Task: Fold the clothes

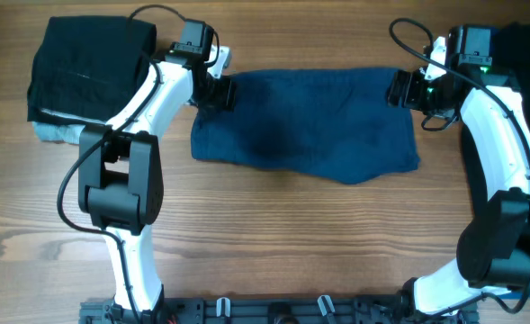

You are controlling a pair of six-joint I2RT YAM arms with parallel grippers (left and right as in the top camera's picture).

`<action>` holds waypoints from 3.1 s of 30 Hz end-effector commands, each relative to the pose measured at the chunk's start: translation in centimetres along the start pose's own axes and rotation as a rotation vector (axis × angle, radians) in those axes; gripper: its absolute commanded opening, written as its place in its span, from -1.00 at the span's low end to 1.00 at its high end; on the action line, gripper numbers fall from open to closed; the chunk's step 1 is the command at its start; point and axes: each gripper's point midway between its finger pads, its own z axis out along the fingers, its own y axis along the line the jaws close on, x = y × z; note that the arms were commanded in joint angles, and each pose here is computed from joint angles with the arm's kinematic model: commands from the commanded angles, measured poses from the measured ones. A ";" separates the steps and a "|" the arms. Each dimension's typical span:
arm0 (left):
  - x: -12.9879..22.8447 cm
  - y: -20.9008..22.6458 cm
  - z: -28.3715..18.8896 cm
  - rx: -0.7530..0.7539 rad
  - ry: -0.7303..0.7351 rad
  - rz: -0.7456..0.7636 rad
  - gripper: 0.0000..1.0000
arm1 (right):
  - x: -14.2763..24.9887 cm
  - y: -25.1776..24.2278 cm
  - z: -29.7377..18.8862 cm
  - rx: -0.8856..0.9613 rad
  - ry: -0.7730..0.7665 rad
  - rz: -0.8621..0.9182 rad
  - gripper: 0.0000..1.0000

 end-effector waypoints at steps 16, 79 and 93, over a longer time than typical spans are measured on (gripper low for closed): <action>-2.7 3.0 1.7 -0.154 -0.103 0.120 0.66 | 0.1 -0.4 -0.2 0.027 -0.007 -0.004 0.99; 1.9 -1.8 -0.9 0.187 0.058 0.155 -0.80 | -8.0 1.1 14.3 -0.037 -0.333 -0.787 0.67; 2.6 -1.8 -1.0 0.189 0.086 0.148 -0.71 | -6.8 2.4 16.2 -0.154 -0.331 -0.727 0.46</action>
